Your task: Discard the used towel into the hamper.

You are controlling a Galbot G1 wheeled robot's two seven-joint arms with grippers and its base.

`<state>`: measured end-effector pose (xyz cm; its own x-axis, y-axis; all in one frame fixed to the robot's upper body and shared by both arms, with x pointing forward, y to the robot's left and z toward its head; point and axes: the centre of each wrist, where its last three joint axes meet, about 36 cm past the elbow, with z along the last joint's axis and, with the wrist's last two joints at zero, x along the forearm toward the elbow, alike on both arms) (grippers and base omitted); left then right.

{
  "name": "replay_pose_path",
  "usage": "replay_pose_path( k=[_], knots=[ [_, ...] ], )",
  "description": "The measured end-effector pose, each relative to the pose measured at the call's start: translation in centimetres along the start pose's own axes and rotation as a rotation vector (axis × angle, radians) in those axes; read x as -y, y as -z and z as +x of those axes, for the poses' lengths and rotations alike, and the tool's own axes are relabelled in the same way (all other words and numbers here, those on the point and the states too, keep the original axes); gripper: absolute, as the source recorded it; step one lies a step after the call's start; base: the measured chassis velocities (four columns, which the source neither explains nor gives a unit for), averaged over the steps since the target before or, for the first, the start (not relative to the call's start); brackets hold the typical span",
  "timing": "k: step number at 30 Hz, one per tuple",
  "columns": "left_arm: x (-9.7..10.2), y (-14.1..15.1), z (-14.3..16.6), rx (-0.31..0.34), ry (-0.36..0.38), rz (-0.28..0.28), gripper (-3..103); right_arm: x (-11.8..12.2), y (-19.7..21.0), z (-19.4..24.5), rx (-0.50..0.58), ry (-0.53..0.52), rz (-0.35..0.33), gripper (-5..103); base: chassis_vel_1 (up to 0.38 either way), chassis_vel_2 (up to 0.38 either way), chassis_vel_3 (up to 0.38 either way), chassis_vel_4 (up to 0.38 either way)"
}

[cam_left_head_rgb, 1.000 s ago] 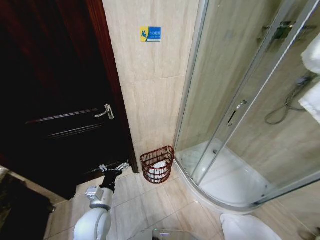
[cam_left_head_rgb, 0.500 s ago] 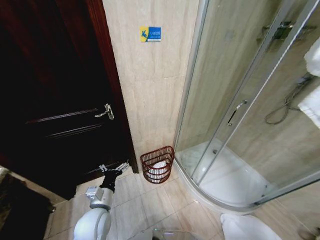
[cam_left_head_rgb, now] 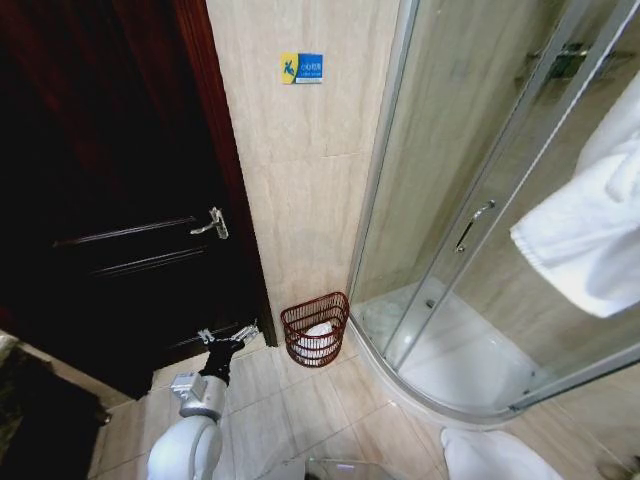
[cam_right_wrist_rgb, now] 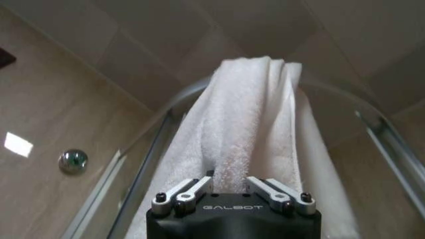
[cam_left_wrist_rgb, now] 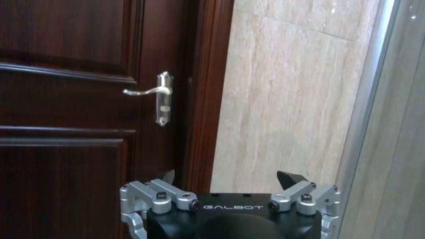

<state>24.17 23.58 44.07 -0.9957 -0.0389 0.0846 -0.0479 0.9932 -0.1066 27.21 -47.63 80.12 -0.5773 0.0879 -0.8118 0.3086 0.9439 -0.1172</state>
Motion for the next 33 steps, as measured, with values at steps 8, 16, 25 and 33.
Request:
replay_pose_path(
  k=[8,16,25,33],
  knots=[
    [0.0,0.0,0.0,0.000,0.000,0.000,100,-0.9,0.2,7.2,-0.042,-0.022,0.002,8,0.000,0.000,0.000,0.000],
    [0.0,0.0,0.0,0.000,0.000,0.000,100,-2.1,0.1,13.0,-0.057,-0.066,0.038,8,0.000,0.000,0.000,0.000],
    [0.0,0.0,0.0,0.000,0.000,0.000,100,-4.6,-2.7,17.6,-0.098,-0.064,0.103,8,0.000,0.000,0.000,0.000],
    [0.0,0.0,0.0,0.000,0.000,0.000,100,-5.8,-6.7,21.2,-0.146,-0.089,0.130,8,0.000,0.000,0.000,0.000]
  ],
)
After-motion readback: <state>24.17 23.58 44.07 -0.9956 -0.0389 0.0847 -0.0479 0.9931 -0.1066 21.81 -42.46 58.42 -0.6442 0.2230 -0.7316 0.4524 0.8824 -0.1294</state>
